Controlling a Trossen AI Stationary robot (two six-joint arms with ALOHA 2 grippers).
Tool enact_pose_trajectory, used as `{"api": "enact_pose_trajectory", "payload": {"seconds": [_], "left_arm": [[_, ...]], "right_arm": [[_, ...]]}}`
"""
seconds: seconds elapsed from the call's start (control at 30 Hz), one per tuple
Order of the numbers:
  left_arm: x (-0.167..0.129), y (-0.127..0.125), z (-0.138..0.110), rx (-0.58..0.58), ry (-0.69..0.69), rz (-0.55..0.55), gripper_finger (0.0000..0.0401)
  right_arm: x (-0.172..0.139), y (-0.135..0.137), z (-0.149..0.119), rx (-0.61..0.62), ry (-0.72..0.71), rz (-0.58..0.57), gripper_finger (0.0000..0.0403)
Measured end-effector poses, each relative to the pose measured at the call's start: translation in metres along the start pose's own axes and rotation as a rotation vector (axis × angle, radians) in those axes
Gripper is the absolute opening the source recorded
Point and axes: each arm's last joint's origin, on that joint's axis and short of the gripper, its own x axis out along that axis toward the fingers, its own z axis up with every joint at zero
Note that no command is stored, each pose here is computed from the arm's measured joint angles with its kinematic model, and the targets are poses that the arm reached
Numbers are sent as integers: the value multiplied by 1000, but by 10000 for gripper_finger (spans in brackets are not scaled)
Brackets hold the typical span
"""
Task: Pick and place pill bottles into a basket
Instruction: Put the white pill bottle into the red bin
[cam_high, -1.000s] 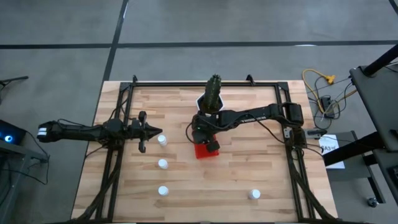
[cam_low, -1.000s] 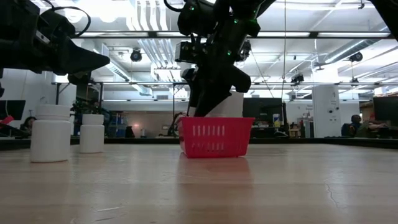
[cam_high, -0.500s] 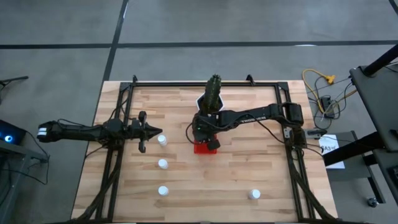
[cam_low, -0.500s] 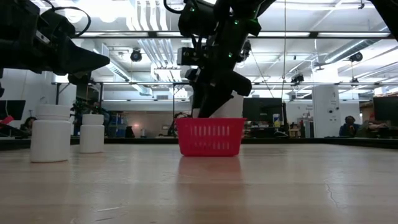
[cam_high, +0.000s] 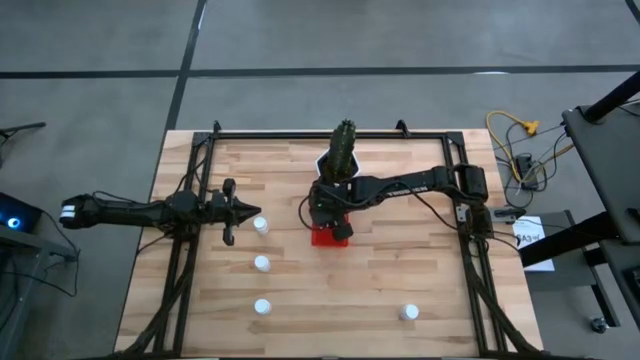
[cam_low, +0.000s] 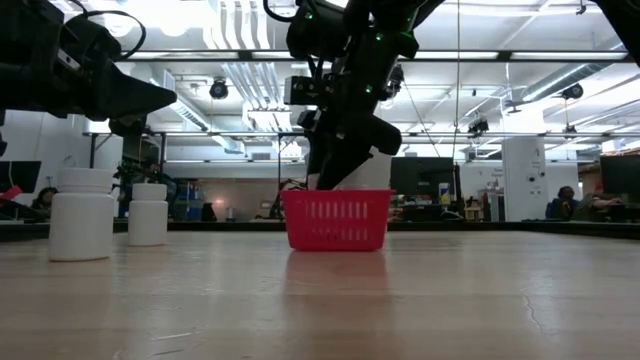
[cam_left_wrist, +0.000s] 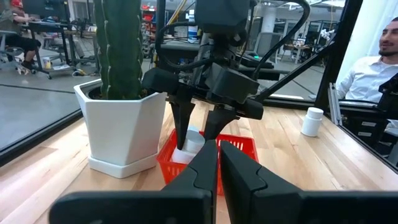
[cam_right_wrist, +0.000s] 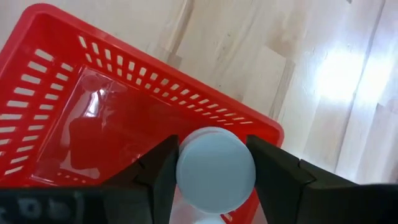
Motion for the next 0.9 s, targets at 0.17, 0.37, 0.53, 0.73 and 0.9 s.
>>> {"api": "enact_pose_trajectory", "payload": {"seconds": [0.17,0.37,0.53,0.73,0.9], "left_arm": [[0,0,0,0,0,0,1],[0,0,0,0,0,0,1],[0,0,0,0,0,0,1],[0,0,0,0,-1,0,1],[0,0,0,0,2,0,1]], "right_arm": [[0,-2,-1,2,14,-25,202],[0,-3,-1,-2,26,-49,234],[0,-4,-1,-4,38,-85,249],[0,-4,-1,-15,54,-114,251],[0,-1,0,-16,47,-104,251]]}}
